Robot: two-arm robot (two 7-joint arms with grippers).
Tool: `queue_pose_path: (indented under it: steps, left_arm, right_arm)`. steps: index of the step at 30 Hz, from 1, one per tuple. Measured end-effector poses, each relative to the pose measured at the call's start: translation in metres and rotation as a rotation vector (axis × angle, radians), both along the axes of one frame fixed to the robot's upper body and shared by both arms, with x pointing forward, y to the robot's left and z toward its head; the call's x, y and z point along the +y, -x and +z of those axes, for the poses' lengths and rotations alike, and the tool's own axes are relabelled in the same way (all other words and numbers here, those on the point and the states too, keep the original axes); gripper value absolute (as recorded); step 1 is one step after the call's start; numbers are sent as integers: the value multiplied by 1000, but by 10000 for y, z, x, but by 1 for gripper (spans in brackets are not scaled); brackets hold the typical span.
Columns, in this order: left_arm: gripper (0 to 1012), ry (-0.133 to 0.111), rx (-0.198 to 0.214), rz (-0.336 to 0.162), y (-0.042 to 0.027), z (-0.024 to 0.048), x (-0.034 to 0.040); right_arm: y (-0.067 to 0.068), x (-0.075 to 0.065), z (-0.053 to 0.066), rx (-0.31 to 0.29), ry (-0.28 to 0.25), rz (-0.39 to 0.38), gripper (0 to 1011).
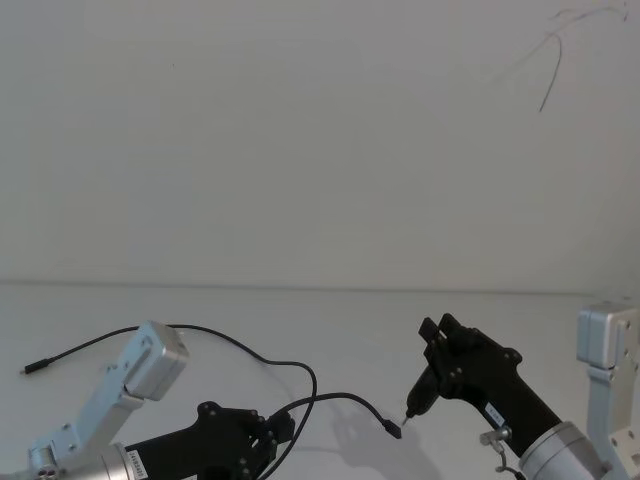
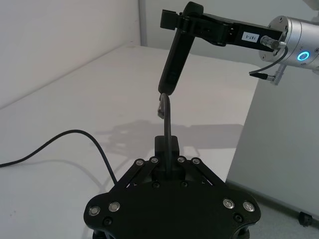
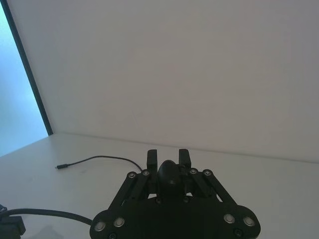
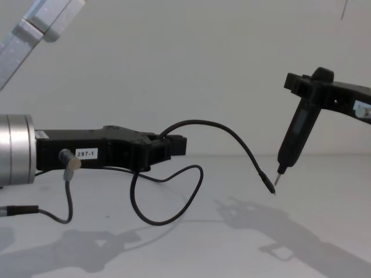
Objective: Pick up the data cable with the one hand.
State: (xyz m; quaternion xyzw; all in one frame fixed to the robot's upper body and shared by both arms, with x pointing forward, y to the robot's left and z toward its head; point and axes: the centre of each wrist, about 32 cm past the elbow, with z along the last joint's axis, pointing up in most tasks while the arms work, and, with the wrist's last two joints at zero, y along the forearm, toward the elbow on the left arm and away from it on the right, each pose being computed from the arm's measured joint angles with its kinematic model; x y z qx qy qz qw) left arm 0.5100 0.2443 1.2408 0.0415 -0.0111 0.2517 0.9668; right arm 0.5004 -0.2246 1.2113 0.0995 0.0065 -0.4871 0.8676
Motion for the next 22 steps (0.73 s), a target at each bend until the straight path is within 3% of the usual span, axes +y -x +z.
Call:
queue_pose_path:
  steps: [7,22]
  left_arm:
    - [35,0,0,0,0,0,0]
    - [35,0,0,0,0,0,0]
  right_arm:
    - [-5,-12,6,-11,12,-12,251]
    - [79,-67,2,-63,127,-47,251]
